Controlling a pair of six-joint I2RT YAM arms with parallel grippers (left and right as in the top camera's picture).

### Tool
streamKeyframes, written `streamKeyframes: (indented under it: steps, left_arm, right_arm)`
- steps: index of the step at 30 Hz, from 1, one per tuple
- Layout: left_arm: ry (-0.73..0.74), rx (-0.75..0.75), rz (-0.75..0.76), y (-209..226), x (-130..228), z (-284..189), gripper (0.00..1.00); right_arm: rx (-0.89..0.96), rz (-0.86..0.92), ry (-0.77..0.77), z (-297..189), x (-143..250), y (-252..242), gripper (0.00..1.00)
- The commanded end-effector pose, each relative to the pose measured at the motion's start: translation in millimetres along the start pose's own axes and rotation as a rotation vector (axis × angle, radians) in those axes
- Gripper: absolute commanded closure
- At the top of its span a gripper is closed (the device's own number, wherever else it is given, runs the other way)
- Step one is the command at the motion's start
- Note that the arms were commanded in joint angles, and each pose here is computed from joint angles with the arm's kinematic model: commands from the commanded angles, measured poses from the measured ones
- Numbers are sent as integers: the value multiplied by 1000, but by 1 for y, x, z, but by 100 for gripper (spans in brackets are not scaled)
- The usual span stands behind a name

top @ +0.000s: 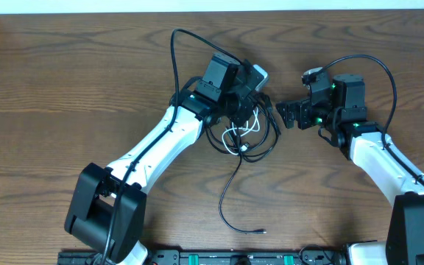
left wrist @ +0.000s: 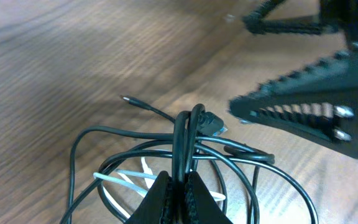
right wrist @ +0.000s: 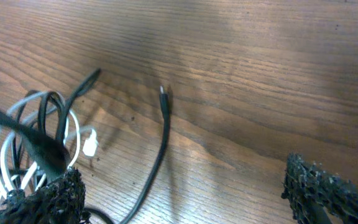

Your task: Untangle cables

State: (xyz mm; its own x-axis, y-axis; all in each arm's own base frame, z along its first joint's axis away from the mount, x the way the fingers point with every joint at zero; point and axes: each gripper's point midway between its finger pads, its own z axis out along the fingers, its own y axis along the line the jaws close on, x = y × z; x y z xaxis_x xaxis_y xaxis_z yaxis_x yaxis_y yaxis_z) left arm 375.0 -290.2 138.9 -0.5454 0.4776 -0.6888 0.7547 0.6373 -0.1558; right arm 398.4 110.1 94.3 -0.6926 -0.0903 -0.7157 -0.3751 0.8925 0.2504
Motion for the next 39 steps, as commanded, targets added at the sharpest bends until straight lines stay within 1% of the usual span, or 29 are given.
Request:
streamKeyframes:
  steps: [1, 5, 12, 19, 32, 39]
  left_arm:
    - [-15, -62, -30, 10, -4, -4, 92]
    - [-44, -56, -62, 9, -11, -4, 92]
    - [-61, 42, -56, -8, -15, -4, 92]
    - [-63, 66, -56, -12, -15, -4, 92]
    - [-64, 94, -52, -18, -16, -4, 92]
    - [-61, 99, -42, -24, -16, -3, 92]
  right_arm:
    - [12, -7, -19, -6, -9, 0, 1]
    - [12, -2, -3, -6, -5, 0, 1]
    - [12, -5, -10, -6, -7, 0, 1]
    - [62, 6, -13, -6, -8, -9, 1]
    - [51, 23, -20, -6, -9, -6, 1]
    - [-17, 58, -54, -6, -18, 6, 1]
